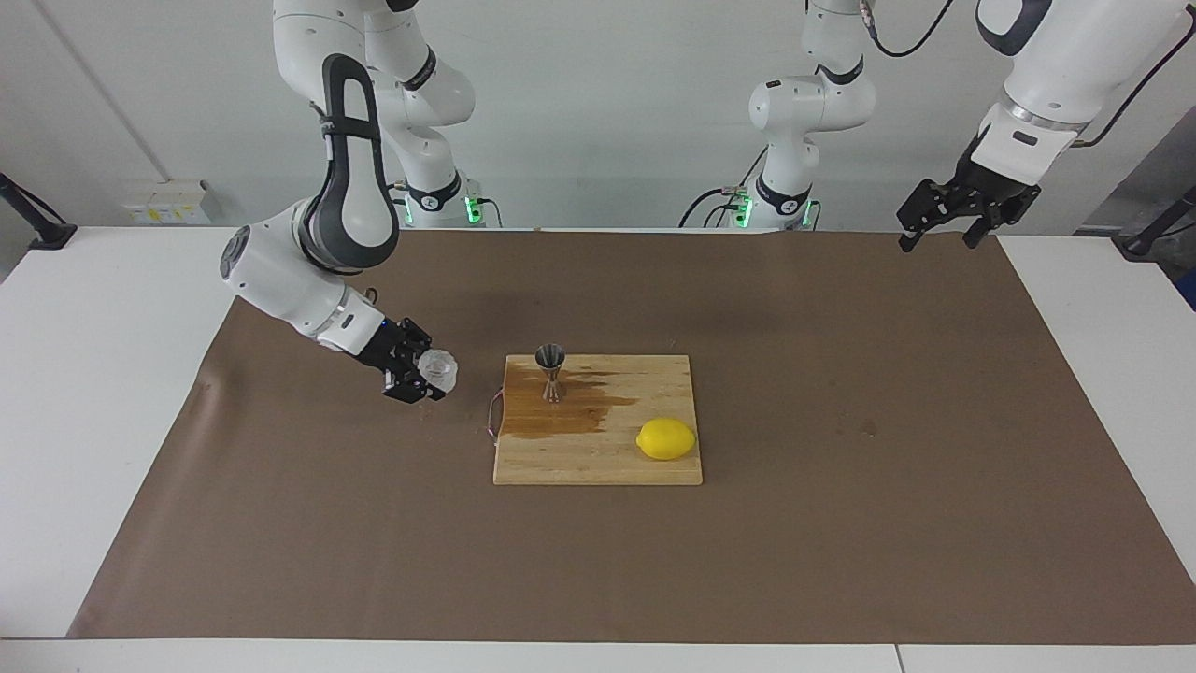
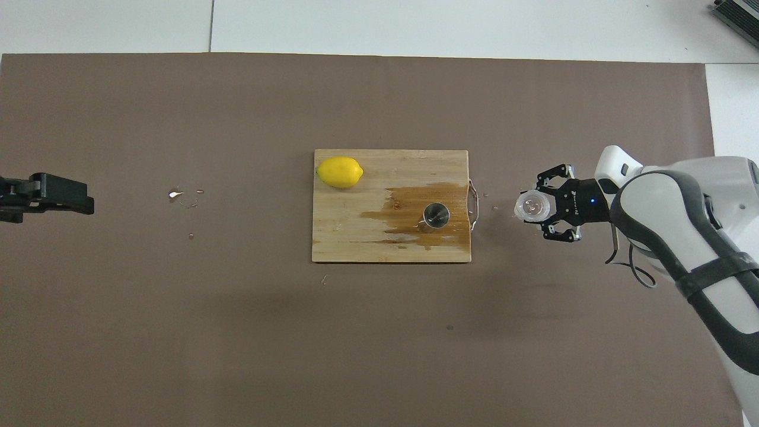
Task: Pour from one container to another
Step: 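Carry the white cup back and set it on the table, then open the right gripper to release the white cup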
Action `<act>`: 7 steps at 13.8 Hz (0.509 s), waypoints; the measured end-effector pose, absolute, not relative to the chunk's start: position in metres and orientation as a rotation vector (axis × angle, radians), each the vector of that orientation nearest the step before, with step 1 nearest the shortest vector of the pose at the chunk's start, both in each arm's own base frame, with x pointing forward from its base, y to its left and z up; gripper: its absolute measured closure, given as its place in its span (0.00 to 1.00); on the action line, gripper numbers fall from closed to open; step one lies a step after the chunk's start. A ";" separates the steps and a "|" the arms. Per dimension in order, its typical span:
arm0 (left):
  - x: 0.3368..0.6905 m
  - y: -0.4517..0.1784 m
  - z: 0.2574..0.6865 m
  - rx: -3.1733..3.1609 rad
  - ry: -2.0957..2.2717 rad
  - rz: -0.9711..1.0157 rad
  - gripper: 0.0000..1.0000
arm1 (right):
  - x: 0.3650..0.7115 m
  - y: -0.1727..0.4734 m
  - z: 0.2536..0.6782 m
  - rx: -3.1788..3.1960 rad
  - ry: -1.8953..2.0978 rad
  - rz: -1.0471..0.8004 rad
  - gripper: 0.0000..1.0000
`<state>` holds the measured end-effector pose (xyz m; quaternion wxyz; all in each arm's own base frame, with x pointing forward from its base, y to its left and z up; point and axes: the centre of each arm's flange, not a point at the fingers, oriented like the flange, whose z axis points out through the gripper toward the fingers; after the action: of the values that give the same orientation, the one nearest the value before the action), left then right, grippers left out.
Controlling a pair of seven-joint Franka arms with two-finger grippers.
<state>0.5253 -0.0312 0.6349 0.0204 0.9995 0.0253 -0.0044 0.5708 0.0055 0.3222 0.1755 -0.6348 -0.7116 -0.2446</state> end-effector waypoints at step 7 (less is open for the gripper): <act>0.525 -0.031 0.635 3.100 0.078 -0.014 0.00 | 0.568 -0.026 0.249 -1.738 -1.944 -0.833 0.40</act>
<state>0.5253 -0.0312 0.6349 0.0204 0.9995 0.0253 -0.0044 0.5680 -0.0258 0.2494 0.2006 -0.6219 -0.6958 -0.2982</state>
